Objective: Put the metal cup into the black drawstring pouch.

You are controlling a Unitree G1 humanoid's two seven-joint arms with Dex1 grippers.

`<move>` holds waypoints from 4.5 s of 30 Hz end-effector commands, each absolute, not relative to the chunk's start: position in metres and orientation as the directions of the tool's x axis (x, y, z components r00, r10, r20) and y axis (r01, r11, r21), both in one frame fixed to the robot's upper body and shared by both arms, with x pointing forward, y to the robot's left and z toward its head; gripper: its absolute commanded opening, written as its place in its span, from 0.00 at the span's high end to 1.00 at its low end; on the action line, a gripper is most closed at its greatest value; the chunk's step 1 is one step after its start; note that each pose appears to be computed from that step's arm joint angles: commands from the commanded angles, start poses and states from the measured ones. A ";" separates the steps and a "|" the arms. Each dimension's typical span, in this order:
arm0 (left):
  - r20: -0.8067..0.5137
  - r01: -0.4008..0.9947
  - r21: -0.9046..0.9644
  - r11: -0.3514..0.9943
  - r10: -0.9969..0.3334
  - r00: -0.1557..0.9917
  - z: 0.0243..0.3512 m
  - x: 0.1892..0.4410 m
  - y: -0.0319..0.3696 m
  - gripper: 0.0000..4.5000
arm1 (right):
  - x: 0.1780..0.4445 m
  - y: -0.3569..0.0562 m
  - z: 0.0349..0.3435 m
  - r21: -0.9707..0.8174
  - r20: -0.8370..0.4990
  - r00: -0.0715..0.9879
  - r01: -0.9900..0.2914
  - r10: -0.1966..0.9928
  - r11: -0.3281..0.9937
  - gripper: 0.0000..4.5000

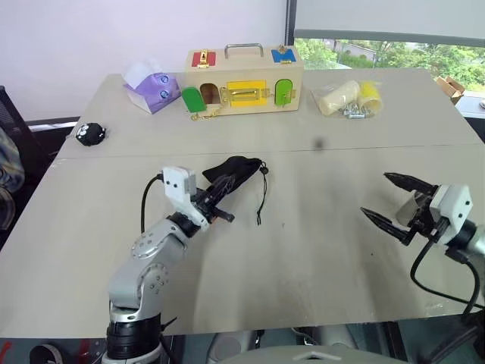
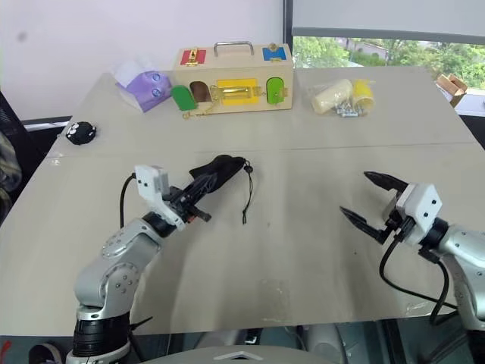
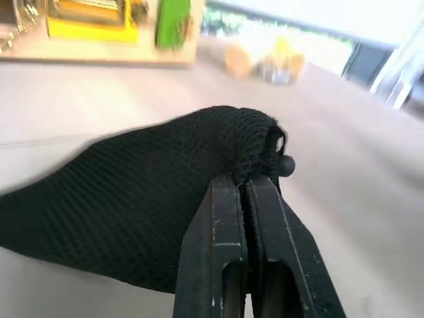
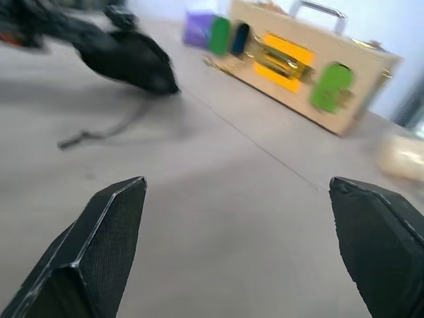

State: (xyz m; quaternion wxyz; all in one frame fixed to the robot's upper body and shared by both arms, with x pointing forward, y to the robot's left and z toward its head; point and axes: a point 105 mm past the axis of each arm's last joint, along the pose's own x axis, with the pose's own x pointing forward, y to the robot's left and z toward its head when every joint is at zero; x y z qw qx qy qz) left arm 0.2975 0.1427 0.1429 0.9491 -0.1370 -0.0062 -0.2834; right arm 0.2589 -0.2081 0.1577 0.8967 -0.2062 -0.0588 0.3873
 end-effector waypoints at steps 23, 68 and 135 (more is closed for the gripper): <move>0.149 0.585 -0.379 0.717 -0.577 0.803 0.163 0.296 0.146 0.99 | 0.261 -0.255 0.165 -0.533 -0.253 0.810 -0.573 0.529 0.623 0.00; 0.160 0.619 -0.357 0.700 -0.607 0.779 0.166 0.295 0.141 1.00 | 0.262 -0.071 0.236 -0.137 0.300 0.557 -0.779 0.775 0.612 0.99; 0.224 0.607 -0.452 0.654 -0.575 0.787 0.175 0.302 0.123 1.00 | 0.289 -0.016 0.215 0.461 0.264 0.598 -0.768 0.757 0.445 0.99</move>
